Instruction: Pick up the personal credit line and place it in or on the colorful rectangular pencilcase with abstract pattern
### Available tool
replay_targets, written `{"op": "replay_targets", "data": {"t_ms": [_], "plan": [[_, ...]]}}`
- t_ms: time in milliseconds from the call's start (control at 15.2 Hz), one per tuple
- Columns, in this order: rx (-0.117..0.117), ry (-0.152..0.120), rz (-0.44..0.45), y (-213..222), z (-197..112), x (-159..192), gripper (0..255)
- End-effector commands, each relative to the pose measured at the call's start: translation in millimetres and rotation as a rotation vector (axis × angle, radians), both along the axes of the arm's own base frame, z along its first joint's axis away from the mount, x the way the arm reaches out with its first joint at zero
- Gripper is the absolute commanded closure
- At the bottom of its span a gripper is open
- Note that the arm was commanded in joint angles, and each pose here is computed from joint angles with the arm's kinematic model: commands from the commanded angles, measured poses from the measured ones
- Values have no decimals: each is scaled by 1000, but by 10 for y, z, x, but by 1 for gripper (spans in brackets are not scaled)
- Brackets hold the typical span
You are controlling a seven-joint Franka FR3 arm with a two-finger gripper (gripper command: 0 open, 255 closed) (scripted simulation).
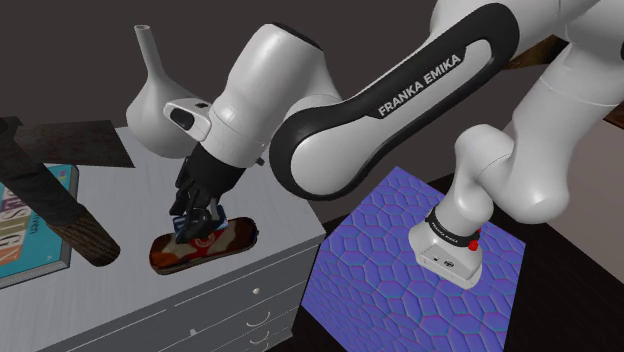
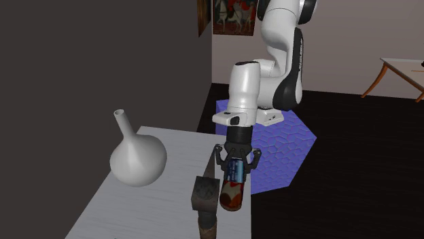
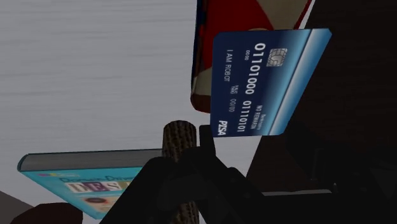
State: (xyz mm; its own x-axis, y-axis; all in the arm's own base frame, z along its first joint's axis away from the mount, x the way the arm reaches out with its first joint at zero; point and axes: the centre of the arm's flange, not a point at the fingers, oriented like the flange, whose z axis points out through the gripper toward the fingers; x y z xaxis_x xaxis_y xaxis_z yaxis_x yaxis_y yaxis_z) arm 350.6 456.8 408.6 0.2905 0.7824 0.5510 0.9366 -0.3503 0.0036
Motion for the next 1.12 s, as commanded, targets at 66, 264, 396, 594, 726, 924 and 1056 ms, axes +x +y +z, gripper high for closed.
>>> {"op": "replay_targets", "data": {"t_ms": [66, 264, 396, 594, 726, 924, 1056], "plan": [[0, 0, 0, -7, -158, -9, 255], [0, 0, 0, -7, -317, -9, 255], [0, 0, 0, -7, -403, -9, 255], [0, 0, 0, -7, -403, -9, 255], [0, 0, 0, -7, -403, -9, 255], [0, 0, 0, -7, -403, -9, 0], [0, 0, 0, -7, -403, -9, 0]]}}
